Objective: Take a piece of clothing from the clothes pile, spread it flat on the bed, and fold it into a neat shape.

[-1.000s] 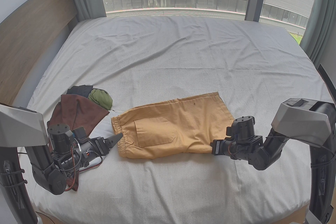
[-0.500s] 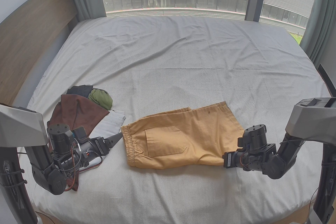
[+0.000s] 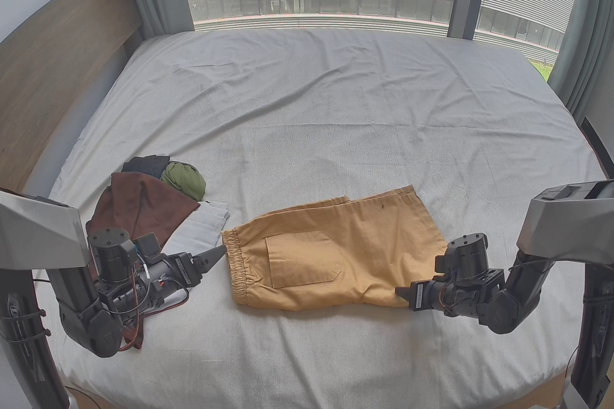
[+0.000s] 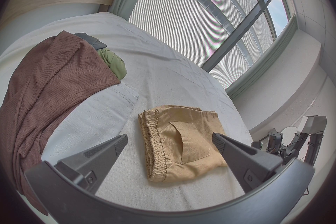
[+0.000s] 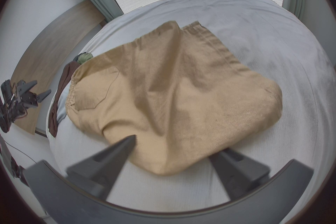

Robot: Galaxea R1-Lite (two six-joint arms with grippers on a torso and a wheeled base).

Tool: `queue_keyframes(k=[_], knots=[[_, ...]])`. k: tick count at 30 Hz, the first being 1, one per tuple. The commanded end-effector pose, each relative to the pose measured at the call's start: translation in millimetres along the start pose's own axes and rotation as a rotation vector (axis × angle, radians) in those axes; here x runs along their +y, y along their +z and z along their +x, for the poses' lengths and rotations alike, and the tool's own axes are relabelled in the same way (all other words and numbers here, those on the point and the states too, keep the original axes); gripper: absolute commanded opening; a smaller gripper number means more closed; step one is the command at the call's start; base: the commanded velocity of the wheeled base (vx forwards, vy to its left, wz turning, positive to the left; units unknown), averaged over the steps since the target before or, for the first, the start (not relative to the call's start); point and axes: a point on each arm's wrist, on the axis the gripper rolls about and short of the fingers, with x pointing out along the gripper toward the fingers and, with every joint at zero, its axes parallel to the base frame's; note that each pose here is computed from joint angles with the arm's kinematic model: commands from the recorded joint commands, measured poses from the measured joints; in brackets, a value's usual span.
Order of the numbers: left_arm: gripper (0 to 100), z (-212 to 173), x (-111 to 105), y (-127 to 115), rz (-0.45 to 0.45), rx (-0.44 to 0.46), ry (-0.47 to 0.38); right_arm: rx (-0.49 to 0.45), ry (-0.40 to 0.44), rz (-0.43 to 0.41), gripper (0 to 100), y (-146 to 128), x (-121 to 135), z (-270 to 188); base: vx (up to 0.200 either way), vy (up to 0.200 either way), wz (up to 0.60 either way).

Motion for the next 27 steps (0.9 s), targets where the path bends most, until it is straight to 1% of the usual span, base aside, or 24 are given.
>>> queue_keyframes(k=[1, 4, 6, 7, 8, 9, 12, 15, 17, 18, 20, 21, 22, 23, 24, 25, 27], knots=[[100, 1, 1, -2, -0.001, 0.009, 0.002, 0.051, -0.007, -0.007, 100, -13, -2, 0, 0.0, 0.0, 0.0], [100, 1, 0, -3, -0.002, 0.009, 0.001, 0.081, 0.002, -0.012, 100, -20, -2, -6, 0.0, 0.0, 0.0], [100, 1, 0, -4, -0.002, 0.014, -0.002, 0.104, 0.031, -0.021, 100, -25, 2, -10, 0.0, 0.0, 0.0], [100, 1, 0, -4, -0.002, 0.014, -0.002, 0.104, 0.031, -0.021, 100, -25, 2, -10, 0.0, 0.0, 0.0], [100, 1, -1, -6, -0.002, 0.025, -0.005, 0.134, 0.078, -0.033, 100, -31, 7, -16, 0.0, 0.0, 0.0], [100, 1, -2, -9, -0.006, 0.036, -0.006, 0.144, 0.106, -0.036, 100, -33, 10, -19, 0.0, 0.0, 0.0], [100, 0, -2, -13, -0.057, 0.056, -0.007, 0.146, 0.198, -0.052, 100, -36, 19, -30, 0.0, 0.0, 0.0], [100, 3, 0, -20, -0.096, 0.086, 0.003, 0.09, 0.262, -0.065, 100, -36, 23, -38, 0.0, 0.0, 0.0], [100, 4, 1, -22, -0.097, 0.094, 0.005, 0.077, 0.27, -0.064, 100, -36, 23, -39, 0.0, 0.0, 0.0], [100, 7, 4, -31, -0.103, 0.128, 0.016, 0.027, 0.313, -0.072, 100, -35, 24, -43, 0.0, 0.0, 0.0], [100, 9, 5, -37, -0.105, 0.148, 0.022, -0.015, 0.365, -0.079, 100, -33, 26, -46, 0.0, 0.0, 0.0], [100, 11, 6, -41, -0.107, 0.163, 0.026, -0.056, 0.398, -0.083, 100, -29, 28, -48, 0.0, 0.0, 0.0], [100, 11, 6, -41, -0.107, 0.163, 0.026, -0.056, 0.398, -0.083, 100, -29, 28, -48, 0.0, 0.0, 0.0], [100, 14, 7, -46, -0.108, 0.18, 0.026, -0.109, 0.423, -0.086, 100, -23, 30, -48, 0.0, 0.0, 0.0], [100, 15, 7, -47, -0.108, 0.18, 0.026, -0.113, 0.425, -0.086, 100, -22, 31, -48, 0.0, 0.0, 0.0], [100, 19, 9, -51, -0.109, 0.19, 0.027, -0.152, 0.434, -0.088, 100, -17, 32, -48, 0.0, 0.0, 0.0], [100, 26, 10, -54, -0.105, 0.194, 0.027, -0.185, 0.444, -0.088, 100, -9, 34, -45, 0.0, 0.0, 0.0]])
